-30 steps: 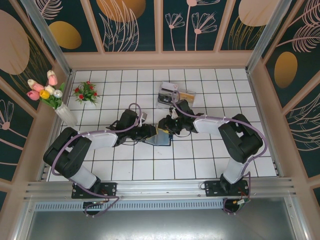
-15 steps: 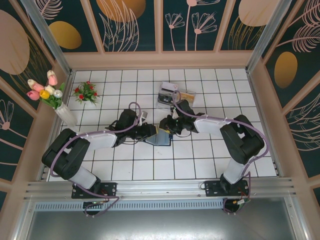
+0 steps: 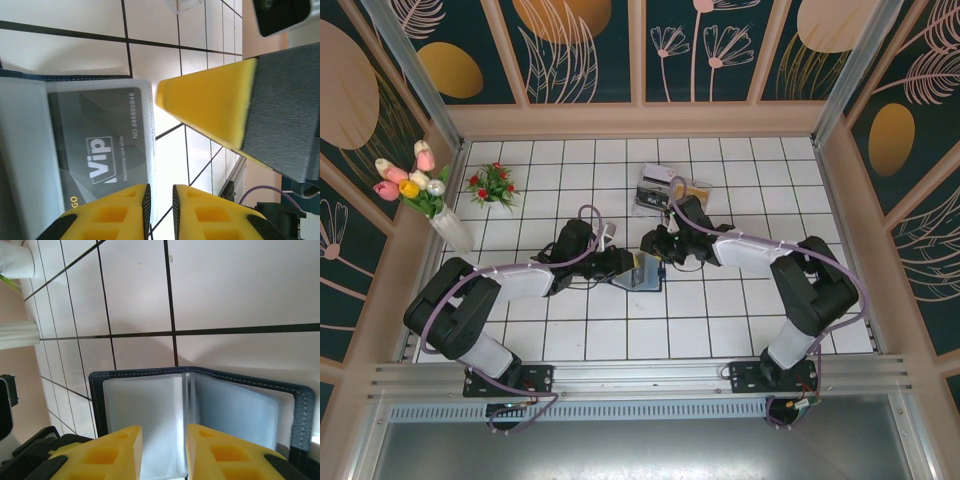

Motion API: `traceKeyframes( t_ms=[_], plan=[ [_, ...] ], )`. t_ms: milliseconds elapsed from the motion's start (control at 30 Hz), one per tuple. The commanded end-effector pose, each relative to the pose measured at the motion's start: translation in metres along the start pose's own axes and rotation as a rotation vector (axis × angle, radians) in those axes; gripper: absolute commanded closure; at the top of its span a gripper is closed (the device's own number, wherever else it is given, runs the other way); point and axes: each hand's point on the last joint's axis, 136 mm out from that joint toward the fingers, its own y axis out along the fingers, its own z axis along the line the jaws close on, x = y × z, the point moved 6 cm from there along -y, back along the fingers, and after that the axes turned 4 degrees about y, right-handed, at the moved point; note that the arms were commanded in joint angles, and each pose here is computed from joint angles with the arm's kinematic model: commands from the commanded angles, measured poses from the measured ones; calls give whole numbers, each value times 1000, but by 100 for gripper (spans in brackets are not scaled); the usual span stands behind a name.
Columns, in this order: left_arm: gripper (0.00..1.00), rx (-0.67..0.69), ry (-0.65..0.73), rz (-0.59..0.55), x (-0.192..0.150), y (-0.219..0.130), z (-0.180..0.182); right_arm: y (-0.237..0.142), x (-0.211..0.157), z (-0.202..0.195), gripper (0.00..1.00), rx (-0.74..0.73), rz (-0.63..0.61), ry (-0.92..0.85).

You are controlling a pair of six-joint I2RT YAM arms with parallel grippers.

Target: Take the credit cards out of the card holder

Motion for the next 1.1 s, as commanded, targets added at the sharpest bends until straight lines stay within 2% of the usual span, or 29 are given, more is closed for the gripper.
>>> traceKeyframes(
  t_ms=[0, 167, 467, 633, 867, 1067],
  plan=[
    [77, 66, -10, -14, 4, 2, 5, -15, 6, 3, 69, -30, -75, -20],
    [76, 151, -31, -20, 6, 2, 13, -16, 5, 8, 69, -47, -87, -54],
    [70, 290, -28, -26, 11, -1, 17, 8, -8, 6, 73, -66, 8, -48],
    [72, 360, -24, -32, 15, -2, 20, 15, -10, -7, 75, -126, 23, -16],
    [72, 319, 4, -40, 20, 0, -5, 18, -13, -14, 76, -144, 39, -2],
    [78, 428, 22, -40, 14, 9, -11, 14, -13, -16, 81, -166, 18, 19]
  ],
)
